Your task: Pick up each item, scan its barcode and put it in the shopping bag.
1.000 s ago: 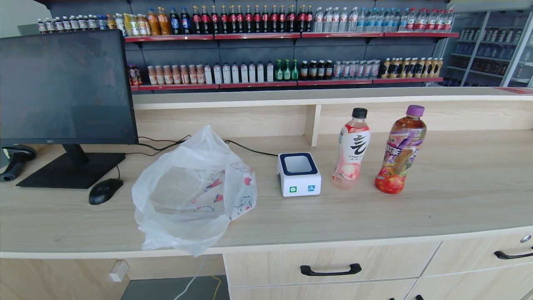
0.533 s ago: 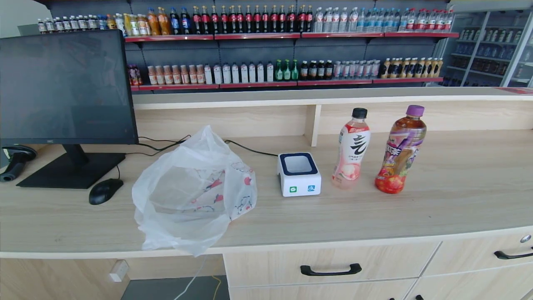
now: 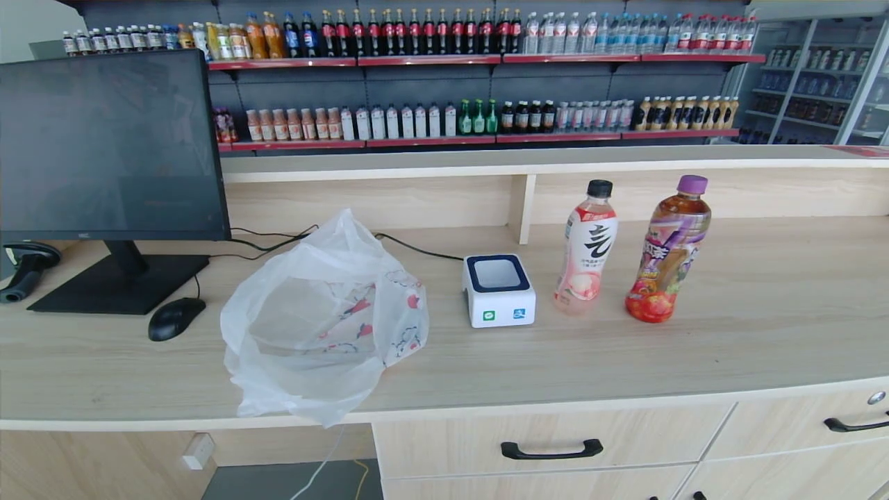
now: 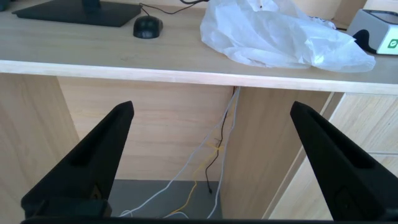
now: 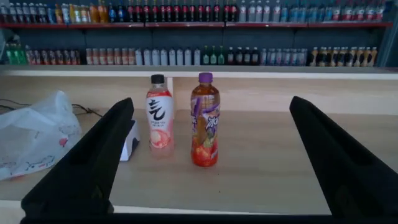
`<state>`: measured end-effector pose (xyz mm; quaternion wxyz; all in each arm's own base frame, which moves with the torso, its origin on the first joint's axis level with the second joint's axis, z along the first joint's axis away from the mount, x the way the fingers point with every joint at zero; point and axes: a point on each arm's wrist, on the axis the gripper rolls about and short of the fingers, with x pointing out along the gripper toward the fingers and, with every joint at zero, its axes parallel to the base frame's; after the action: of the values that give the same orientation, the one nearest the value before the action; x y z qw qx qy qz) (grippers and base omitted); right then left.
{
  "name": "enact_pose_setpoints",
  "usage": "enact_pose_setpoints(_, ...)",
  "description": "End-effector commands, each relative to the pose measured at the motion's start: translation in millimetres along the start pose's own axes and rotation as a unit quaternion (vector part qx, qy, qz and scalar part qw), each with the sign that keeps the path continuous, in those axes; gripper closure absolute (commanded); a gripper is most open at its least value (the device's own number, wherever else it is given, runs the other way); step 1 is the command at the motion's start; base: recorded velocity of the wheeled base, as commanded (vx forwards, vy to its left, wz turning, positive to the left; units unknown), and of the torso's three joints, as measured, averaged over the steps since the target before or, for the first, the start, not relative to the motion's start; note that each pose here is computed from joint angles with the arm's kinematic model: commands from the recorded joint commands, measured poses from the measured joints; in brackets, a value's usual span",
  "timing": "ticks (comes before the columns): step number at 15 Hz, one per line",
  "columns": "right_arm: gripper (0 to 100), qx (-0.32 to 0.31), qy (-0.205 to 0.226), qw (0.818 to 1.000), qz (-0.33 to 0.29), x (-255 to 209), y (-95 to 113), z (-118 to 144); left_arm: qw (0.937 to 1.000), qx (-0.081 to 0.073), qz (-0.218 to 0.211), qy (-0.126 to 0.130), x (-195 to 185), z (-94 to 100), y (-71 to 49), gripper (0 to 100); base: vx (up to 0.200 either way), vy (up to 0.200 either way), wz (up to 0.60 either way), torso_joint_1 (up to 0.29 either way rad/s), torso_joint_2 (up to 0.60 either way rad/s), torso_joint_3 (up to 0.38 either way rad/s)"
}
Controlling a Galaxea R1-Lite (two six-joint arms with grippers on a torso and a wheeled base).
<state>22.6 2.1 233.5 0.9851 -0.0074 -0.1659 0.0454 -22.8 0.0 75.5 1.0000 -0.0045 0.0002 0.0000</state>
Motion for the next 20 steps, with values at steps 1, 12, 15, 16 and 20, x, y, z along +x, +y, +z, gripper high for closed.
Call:
enact_pose_setpoints(1, 0, -0.002, -0.011, 1.000, -0.001, 94.1, -8.9, -9.3, 1.0000, 0.000, 0.000, 0.000, 0.0, 0.0, 0.0, 0, 0.000, 0.000, 0.00, 0.000, 0.00, 0.000)
enact_pose_setpoints(12, 0, 0.001, -0.034, 0.999, 0.042, 219.4, 4.4, -104.7, 1.0000, 0.000, 0.000, 0.000, 0.0, 0.0, 0.0, 0, 0.000, 0.000, 0.00, 0.000, 0.00, 0.000)
enact_pose_setpoints(15, 0, -0.001, -0.011, 0.999, 0.034, 213.0, 5.1, -113.8, 1.0000, 0.000, 0.000, 0.000, 0.0, 0.0, 0.0, 0, 0.000, 0.000, 0.00, 0.000, 0.00, 0.000)
enact_pose_setpoints(16, 0, 0.001, -0.008, 0.999, 0.034, 213.6, 7.3, -115.6, 1.0000, 0.000, -0.001, 0.000, 0.0, 0.0, 0.0, 0, 0.000, 0.000, 0.00, 0.000, 0.00, 0.000)
enact_pose_setpoints(20, 0, 0.040, 0.020, 0.997, 0.061, 194.0, 53.6, -119.4, 1.0000, 0.000, -0.001, 0.000, 0.0, 0.0, 0.0, 0, 0.000, 0.000, 0.00, 0.000, 0.00, 0.000)
